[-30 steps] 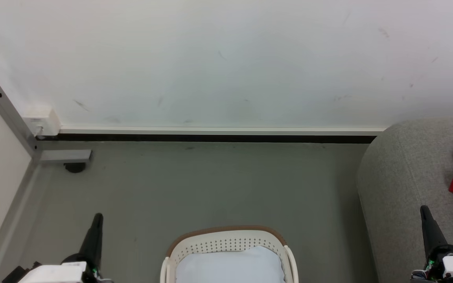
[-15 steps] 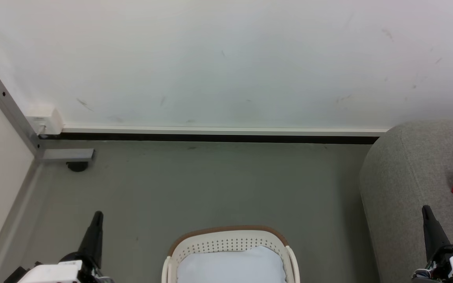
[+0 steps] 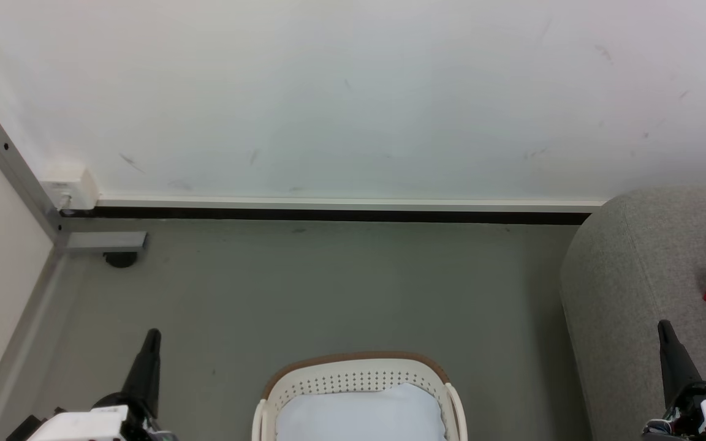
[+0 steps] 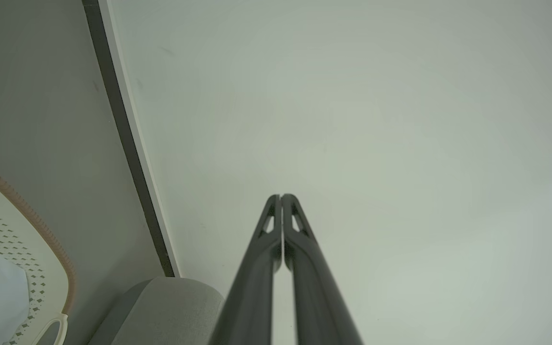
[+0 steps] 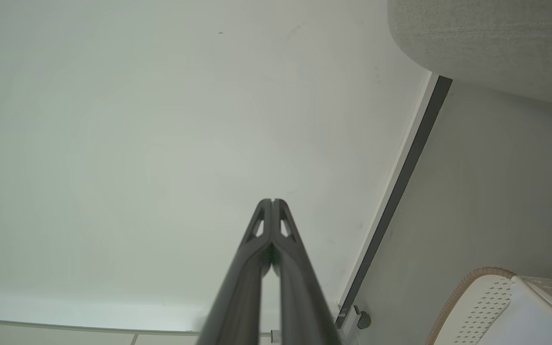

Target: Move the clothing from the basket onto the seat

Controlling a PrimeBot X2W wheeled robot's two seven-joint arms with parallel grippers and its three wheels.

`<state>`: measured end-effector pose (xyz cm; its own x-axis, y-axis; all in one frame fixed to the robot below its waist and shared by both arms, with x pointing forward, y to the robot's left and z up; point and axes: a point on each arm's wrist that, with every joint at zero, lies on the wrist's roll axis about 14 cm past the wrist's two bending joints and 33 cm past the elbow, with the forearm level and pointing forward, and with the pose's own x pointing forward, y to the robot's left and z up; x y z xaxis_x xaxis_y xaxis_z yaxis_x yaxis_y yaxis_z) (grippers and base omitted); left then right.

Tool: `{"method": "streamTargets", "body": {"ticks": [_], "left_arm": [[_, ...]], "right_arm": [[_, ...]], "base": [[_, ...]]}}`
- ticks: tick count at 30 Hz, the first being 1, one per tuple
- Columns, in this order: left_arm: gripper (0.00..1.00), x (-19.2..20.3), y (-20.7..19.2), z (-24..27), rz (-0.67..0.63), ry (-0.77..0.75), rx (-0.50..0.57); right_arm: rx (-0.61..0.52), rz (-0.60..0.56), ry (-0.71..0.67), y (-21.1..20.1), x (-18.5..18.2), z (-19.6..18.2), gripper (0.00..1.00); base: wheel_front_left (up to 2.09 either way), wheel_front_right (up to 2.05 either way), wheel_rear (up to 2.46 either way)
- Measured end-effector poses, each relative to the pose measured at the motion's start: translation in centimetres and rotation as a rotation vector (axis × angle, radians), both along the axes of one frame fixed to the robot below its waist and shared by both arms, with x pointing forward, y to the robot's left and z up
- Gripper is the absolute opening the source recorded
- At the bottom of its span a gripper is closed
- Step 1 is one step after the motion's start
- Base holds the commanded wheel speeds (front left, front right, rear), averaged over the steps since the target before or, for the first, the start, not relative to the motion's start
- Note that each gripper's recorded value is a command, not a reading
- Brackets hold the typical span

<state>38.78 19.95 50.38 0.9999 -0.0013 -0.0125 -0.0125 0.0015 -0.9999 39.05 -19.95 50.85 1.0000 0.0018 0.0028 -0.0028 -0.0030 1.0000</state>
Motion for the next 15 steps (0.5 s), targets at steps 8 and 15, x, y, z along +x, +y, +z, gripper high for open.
{"method": "streamTargets", "body": {"ticks": [8,15], "left_arm": [[0.00,0.00,0.00,0.00,0.000,0.000,0.000],[0.00,0.00,0.00,0.01,0.000,0.000,0.000]], "right_arm": [[0.000,0.000,0.000,-0.01,0.00,-0.01,0.00],[0.000,0.000,0.000,0.00,0.00,0.00,0.00]], "base": [[0.00,0.00,0.00],[0.00,0.00,0.00]]}}
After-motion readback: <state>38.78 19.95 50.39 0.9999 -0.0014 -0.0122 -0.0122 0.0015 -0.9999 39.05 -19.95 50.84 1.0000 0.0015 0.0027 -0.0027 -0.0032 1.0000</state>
